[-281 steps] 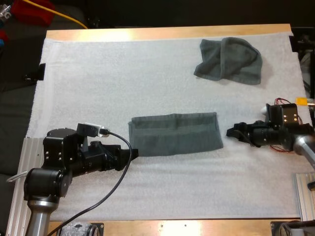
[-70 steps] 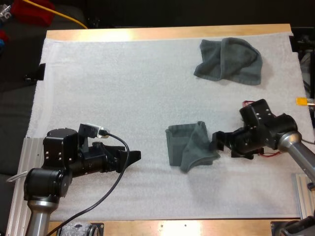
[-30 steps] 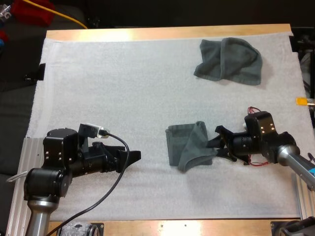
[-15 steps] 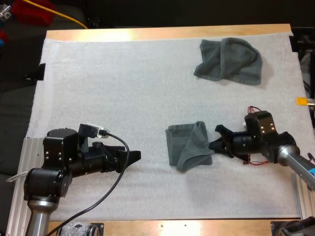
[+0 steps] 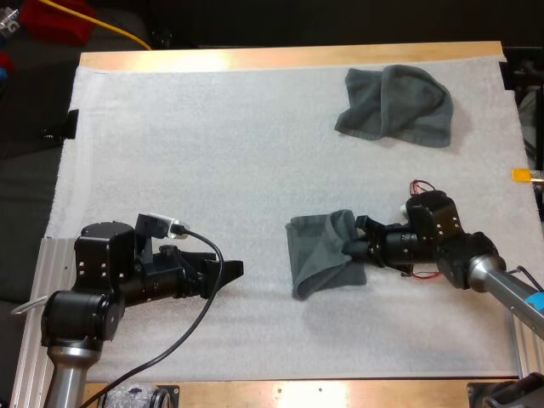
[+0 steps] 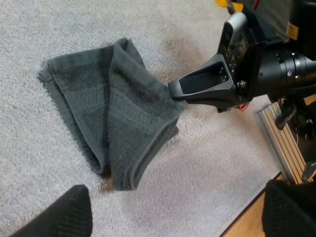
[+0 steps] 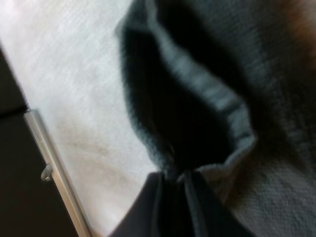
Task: Pick towel from pile, fold and stack
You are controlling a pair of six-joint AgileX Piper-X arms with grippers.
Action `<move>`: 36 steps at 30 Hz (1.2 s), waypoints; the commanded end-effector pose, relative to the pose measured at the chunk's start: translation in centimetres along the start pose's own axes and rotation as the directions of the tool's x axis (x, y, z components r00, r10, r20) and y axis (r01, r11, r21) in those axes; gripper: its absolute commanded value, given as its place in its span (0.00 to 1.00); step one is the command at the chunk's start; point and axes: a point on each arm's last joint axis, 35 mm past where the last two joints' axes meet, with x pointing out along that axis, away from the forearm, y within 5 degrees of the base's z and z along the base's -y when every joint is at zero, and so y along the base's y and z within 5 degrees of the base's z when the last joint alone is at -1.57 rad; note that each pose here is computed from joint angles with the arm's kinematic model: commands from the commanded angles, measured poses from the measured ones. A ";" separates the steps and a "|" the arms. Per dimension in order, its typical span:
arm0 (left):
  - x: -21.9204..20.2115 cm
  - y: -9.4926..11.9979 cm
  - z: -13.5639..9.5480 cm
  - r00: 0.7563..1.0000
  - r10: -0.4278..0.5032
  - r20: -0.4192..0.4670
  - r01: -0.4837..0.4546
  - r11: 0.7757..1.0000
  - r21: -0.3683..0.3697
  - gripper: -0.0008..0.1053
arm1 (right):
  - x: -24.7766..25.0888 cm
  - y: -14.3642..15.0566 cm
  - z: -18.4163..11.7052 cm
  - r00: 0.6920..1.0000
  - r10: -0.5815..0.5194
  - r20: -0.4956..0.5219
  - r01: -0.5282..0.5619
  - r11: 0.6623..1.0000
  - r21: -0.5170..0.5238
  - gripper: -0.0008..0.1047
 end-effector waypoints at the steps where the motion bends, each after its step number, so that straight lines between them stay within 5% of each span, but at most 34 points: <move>1: -0.1 -0.2 0.0 1.000 -0.011 0.003 0.011 1.000 0.010 0.65 | -0.1 0.4 0.3 1.000 0.026 0.015 -0.026 1.000 -0.003 0.01; 12: -0.1 -0.2 0.0 1.000 -0.011 0.003 0.011 1.000 0.010 0.65 | -0.3 1.9 1.6 0.983 0.152 0.104 -0.150 0.988 -0.028 0.01; 36: -0.1 -0.2 0.0 1.000 -0.011 0.003 0.011 1.000 0.014 0.65 | 3.8 1.5 1.7 0.965 0.260 0.034 -0.254 0.959 -0.126 0.02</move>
